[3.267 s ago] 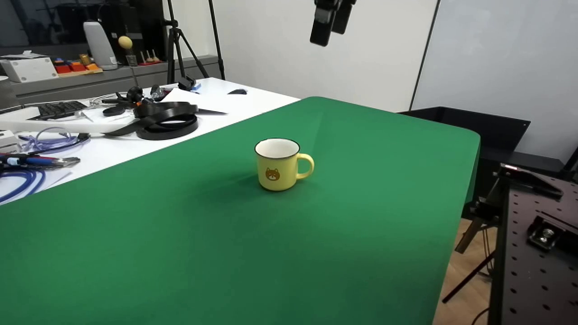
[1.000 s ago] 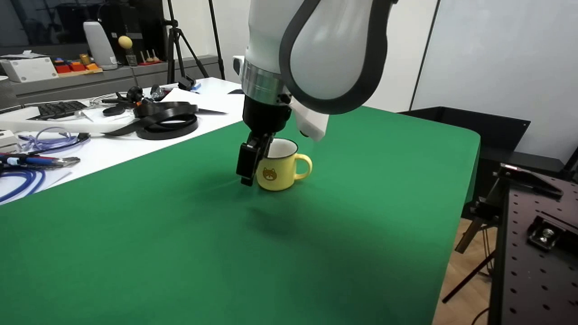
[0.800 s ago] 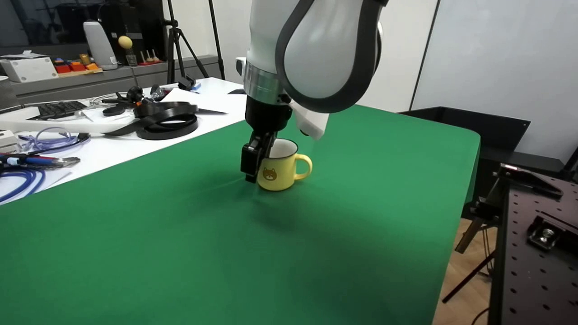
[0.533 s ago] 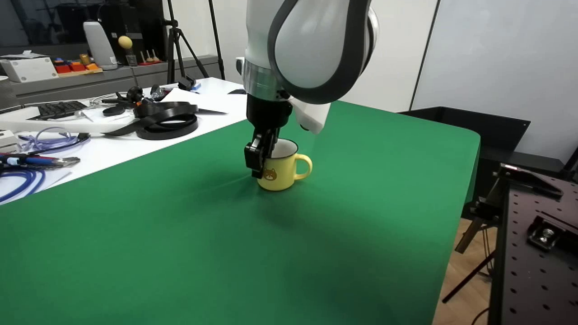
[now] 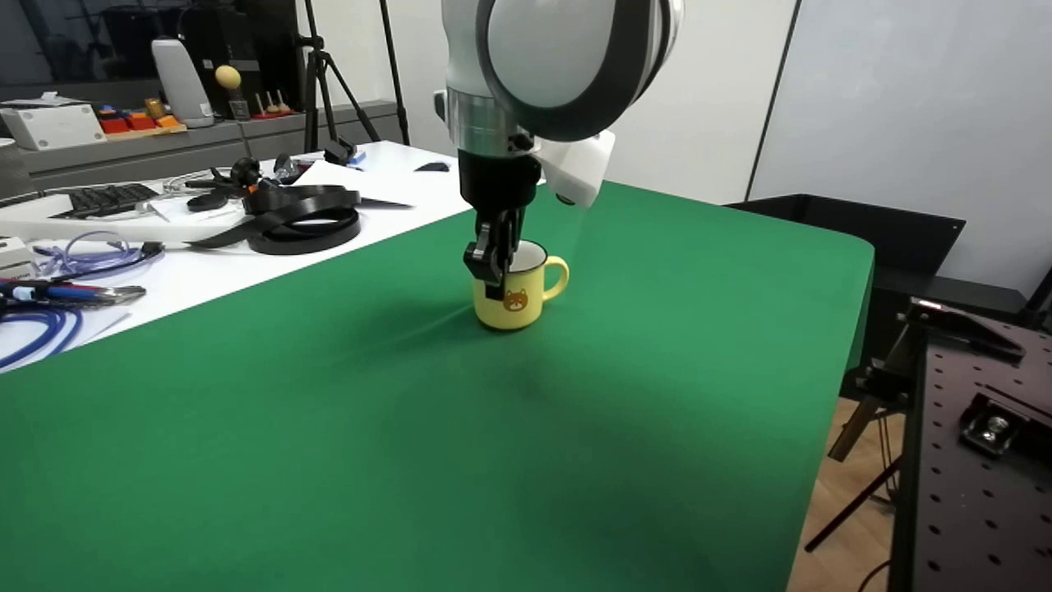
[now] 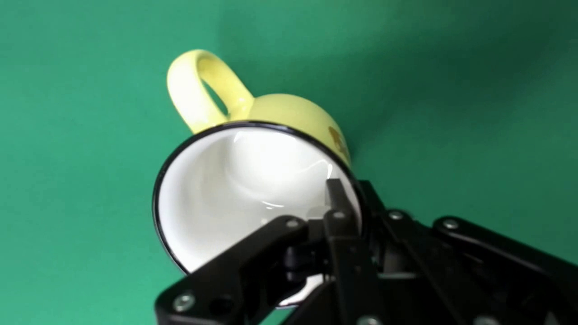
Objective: Move the mug to the left slightly
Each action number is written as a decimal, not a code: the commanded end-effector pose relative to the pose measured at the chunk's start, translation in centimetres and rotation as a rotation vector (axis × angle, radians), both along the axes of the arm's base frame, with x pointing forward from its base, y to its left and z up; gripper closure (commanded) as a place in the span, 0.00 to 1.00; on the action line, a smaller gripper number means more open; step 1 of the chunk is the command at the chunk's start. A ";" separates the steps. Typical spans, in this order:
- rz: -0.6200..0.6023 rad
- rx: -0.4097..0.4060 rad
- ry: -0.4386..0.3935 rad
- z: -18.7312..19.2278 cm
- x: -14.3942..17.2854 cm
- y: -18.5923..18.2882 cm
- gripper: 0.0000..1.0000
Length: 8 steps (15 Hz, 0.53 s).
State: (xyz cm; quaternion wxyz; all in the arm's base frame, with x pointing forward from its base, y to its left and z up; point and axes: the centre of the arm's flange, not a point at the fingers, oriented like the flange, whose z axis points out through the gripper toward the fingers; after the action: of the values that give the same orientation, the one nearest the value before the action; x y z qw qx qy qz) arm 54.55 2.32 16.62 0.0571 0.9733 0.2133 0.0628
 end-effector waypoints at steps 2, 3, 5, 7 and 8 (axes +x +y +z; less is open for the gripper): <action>0.035 -0.023 0.047 2.4 -0.6 0.8 0.97; 0.045 -0.018 0.061 2.9 -1.0 1.3 0.97; 0.081 -0.007 0.084 3.5 -1.9 2.5 0.97; 0.126 0.006 0.097 4.0 -3.2 4.1 0.97; 0.140 0.012 0.092 4.2 -3.7 4.8 0.97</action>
State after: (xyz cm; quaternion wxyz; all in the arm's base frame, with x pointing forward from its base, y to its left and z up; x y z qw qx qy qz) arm 52.96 5.72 18.47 0.0470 0.9633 0.2636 0.0212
